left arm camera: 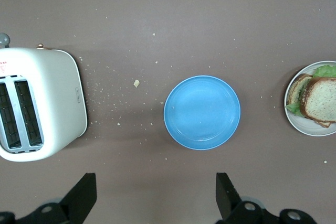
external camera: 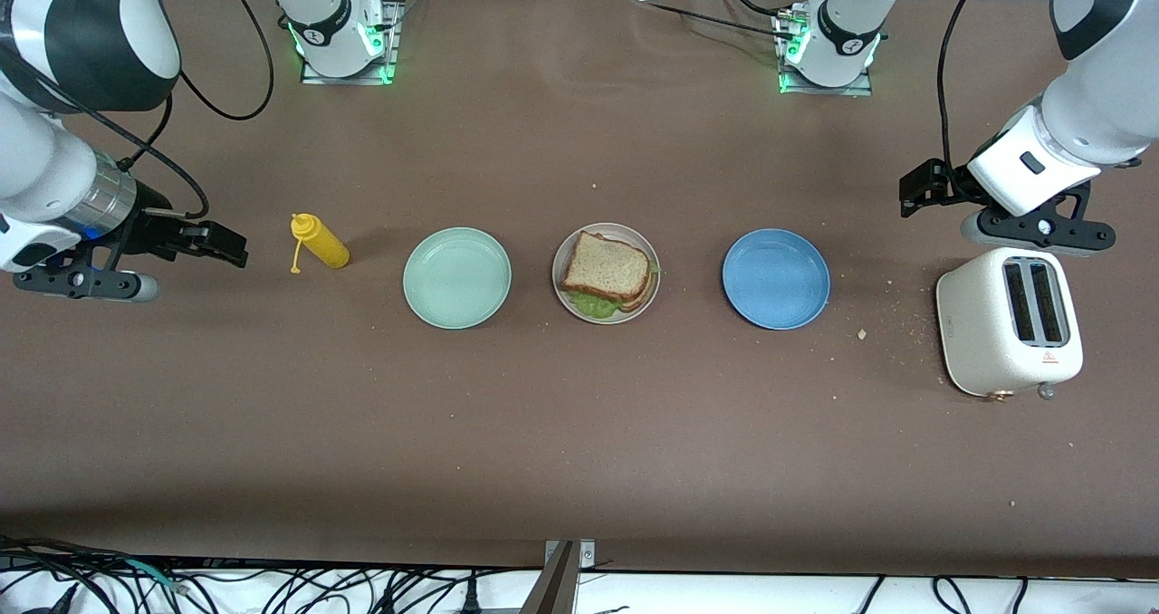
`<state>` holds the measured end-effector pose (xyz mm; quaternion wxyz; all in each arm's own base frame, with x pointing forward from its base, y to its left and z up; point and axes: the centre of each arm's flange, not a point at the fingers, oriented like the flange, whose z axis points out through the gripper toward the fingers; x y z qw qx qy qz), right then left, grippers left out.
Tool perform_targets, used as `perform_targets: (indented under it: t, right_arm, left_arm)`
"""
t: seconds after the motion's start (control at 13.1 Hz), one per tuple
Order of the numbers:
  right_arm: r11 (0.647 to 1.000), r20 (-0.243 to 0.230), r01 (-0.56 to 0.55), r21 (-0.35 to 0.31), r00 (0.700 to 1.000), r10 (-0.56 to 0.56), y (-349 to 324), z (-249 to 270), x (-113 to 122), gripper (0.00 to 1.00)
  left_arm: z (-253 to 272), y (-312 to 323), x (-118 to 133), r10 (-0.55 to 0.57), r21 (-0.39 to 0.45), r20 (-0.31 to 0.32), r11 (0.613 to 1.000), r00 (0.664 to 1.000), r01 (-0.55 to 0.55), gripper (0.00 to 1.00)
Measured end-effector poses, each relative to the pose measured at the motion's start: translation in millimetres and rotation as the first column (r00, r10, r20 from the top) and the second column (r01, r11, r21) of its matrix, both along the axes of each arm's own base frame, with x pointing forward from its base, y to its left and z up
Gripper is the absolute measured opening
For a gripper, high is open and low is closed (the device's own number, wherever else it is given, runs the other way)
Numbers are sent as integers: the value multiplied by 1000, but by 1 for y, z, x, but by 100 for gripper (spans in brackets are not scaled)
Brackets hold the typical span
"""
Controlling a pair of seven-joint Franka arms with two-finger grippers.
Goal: Make sandwich in beige plate with both arms
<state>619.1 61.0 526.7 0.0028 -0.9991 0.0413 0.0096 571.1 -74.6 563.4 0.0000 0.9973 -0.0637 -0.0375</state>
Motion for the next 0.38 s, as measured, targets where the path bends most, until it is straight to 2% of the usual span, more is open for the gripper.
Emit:
perform_targets:
  t: [0.38]
  right_arm:
    - [1000,7,-1,1,1000,1,0,4,1,100]
  left_arm:
    - [0,0,0,0,0,0,1000,1000,0,100]
